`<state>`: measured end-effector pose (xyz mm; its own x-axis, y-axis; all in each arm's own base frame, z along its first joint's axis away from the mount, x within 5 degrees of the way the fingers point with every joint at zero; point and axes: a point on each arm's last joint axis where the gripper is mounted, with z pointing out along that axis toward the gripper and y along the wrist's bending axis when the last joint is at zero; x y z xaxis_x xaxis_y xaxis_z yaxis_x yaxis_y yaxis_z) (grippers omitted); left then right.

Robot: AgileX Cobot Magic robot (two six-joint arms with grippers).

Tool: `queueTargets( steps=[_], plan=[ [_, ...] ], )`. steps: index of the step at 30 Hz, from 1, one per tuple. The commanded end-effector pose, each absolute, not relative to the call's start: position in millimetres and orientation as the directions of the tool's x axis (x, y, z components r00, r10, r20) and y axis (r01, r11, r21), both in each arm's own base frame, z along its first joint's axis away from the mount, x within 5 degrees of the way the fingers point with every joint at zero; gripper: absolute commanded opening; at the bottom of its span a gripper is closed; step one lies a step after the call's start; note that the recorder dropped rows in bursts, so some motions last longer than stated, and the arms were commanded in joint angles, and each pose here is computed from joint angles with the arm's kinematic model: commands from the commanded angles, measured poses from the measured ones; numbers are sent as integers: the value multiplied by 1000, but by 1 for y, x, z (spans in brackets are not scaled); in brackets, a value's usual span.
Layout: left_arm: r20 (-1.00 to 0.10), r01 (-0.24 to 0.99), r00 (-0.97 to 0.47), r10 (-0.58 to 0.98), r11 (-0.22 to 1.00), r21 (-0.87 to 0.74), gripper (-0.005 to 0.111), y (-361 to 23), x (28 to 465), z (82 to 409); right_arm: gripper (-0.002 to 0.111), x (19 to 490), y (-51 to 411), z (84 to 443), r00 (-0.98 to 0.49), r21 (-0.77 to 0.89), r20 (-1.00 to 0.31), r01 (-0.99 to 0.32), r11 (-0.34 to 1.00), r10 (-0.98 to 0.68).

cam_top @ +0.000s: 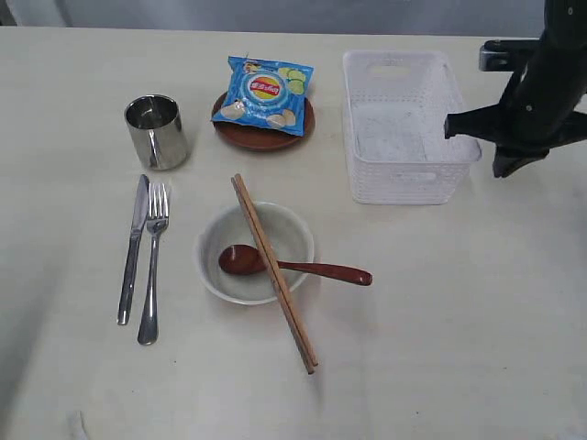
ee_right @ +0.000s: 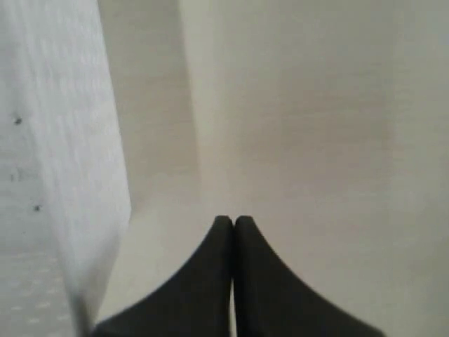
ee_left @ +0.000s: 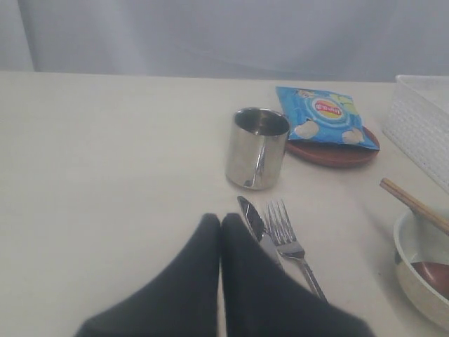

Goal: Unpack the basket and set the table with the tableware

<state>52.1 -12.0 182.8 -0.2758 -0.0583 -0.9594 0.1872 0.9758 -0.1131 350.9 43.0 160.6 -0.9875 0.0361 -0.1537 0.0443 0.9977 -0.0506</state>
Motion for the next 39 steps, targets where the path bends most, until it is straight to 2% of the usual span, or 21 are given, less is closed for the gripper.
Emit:
queueTargets(
  steps=[1,13,21,24,28,34,39],
  plan=[
    [-960,193,-273,-54,975,-110,0,-12,52,182,0,350,48,158,-984,6,-175,25,1000,25],
    [-960,193,-273,-54,975,-110,0,-12,52,182,0,350,55,165,-980,84,-200,-6,996,11],
    [-960,193,-273,-54,975,-110,0,-12,52,182,0,349,51,177,-970,41,-241,-18,999,-8],
    [-960,193,-273,-54,975,-110,0,-12,52,182,0,348,45,199,-949,-11,-315,-7,1000,-10],
    [-960,193,-273,-54,975,-110,0,-12,52,182,0,336,45,247,-884,22,-467,-10,1000,1],
    [-960,193,-273,-54,975,-110,0,-12,52,182,0,289,72,322,-600,68,-799,-167,984,-47],
    [-960,193,-273,-54,975,-110,0,-12,52,182,0,235,83,352,-486,126,-874,-263,957,-18]
  ],
)
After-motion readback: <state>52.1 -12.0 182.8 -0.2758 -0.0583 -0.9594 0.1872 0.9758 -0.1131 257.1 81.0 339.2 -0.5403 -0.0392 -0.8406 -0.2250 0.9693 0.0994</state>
